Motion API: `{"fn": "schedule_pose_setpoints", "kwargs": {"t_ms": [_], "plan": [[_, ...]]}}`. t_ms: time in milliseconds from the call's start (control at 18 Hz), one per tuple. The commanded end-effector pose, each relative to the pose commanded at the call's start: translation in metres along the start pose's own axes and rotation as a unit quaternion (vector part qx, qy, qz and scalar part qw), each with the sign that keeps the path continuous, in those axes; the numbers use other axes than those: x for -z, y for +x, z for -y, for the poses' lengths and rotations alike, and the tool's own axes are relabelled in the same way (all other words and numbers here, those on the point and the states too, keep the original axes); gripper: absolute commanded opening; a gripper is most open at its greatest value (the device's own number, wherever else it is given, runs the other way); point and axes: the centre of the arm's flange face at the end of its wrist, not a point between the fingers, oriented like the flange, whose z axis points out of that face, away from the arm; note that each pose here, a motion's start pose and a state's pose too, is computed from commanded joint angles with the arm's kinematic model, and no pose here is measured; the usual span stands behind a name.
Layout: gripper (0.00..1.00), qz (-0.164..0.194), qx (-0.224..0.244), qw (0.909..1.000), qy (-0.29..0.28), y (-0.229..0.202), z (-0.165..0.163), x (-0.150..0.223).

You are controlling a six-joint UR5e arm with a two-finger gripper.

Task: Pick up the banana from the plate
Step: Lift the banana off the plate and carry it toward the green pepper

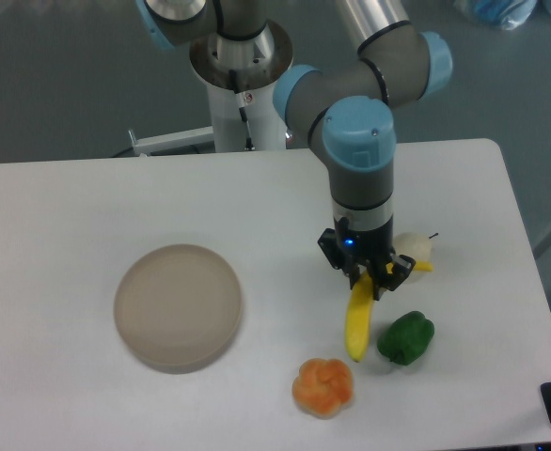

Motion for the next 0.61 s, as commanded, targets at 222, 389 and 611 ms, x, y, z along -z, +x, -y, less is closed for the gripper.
{"fn": "schedule_pose_setpoints", "kwargs": {"t_ms": [222,389,611], "plan": [[0.25,0.004,-0.005,1.0,0.002,-0.005,0.001,0.003],[0.25,0.002,-0.004,1.0,0.0,-0.008,0.001,-0.001],[0.25,0.002,0.001,1.0,-0.002,-0.009,-0.007,0.0]]}}
